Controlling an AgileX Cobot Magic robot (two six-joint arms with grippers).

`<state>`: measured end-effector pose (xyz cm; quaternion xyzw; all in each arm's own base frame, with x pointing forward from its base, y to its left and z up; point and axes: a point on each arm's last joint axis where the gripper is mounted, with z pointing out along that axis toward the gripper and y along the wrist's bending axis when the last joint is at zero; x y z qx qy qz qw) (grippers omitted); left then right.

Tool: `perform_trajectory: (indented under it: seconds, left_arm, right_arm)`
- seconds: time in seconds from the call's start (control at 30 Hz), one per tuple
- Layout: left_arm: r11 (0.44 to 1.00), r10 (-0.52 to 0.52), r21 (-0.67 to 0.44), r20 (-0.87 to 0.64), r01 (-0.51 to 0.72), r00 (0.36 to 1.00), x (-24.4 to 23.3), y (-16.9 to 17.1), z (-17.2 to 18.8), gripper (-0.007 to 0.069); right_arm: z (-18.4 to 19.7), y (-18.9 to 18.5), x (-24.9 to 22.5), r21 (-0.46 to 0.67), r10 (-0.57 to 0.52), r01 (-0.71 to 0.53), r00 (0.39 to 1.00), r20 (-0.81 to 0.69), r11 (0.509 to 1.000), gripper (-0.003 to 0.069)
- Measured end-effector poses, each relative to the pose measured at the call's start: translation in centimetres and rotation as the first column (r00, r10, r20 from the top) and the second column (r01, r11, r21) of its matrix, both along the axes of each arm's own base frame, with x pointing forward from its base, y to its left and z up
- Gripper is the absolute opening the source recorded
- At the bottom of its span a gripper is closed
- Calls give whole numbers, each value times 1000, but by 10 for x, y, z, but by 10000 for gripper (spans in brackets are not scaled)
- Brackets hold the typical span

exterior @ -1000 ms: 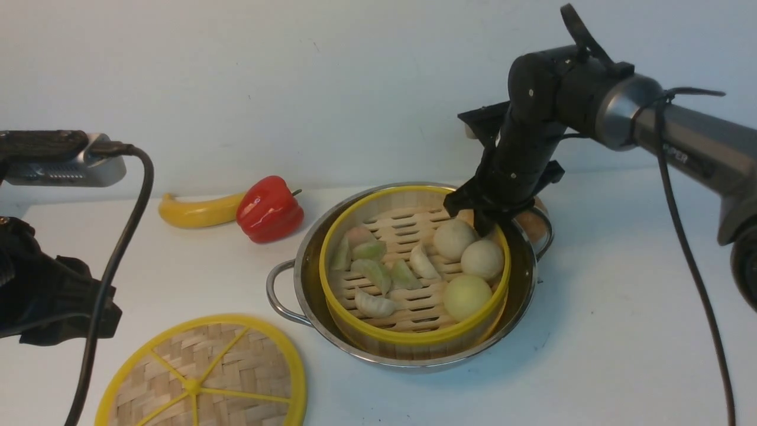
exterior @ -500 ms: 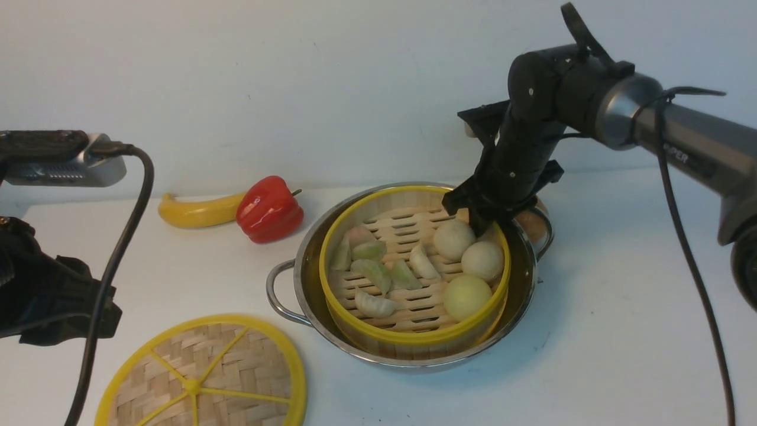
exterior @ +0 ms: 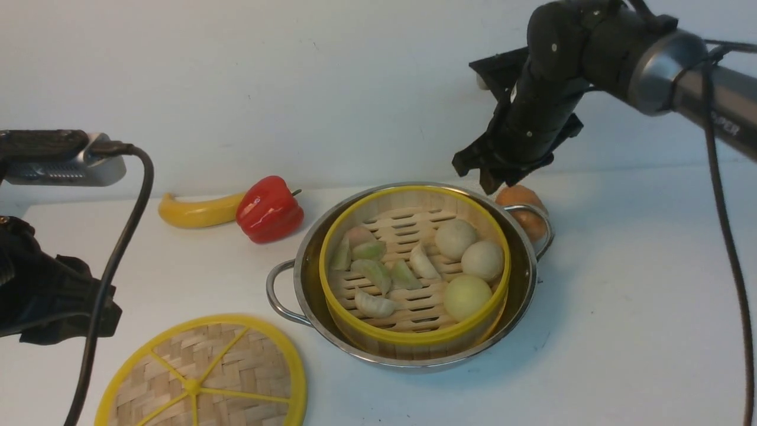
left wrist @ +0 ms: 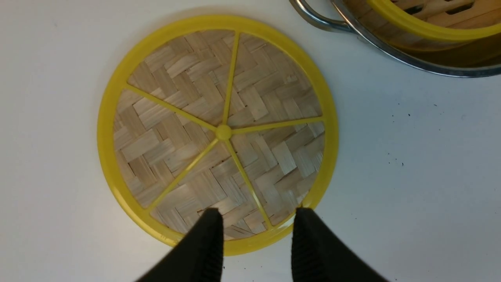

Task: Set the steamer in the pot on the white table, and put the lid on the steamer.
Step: 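Place the bamboo steamer basket of food into the steel pot with the right gripper, then grasp the bamboo steamer lid lying on the table by its centre knob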

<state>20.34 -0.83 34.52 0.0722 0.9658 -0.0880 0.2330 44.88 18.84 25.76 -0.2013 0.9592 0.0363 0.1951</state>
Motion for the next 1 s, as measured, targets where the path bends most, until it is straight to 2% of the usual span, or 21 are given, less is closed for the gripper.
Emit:
perform_trajectory:
  seconds: [0.17,0.23,0.37,0.43,0.63,0.67,0.8,1.0]
  left_arm:
    - [999,10,-35,19,-9,1000,9,-2,-2,242]
    - [999,-2,-53,4,3,1000,18,-3,-9,242]
    - [998,-16,-61,-36,14,999,38,-3,-26,242]
    - [998,-10,-62,-67,6,998,50,-2,-38,242]
    - [998,-8,-66,-150,-2,989,73,-1,-68,242]
    - [998,-9,-66,-150,-1,989,73,-1,-68,242]
    - [998,-50,-46,-191,42,980,82,-8,-85,242]
    - [991,-123,27,-247,134,961,91,-26,-108,242]
  right_arm:
    - [52,-13,-13,-26,-6,9,991,131,1000,244]
    - [88,-24,-26,-48,-16,28,974,224,998,223]
    - [141,-41,-50,-63,-36,63,933,358,996,165]
    - [172,-53,-70,-55,-49,81,900,433,995,113]
    - [226,-81,-121,5,-90,103,836,541,995,1]
    - [226,-81,-121,5,-90,103,836,541,995,0]
    - [236,-107,-171,11,-114,130,827,550,992,-6]
    - [213,-133,-237,7,-138,155,852,505,988,-5]
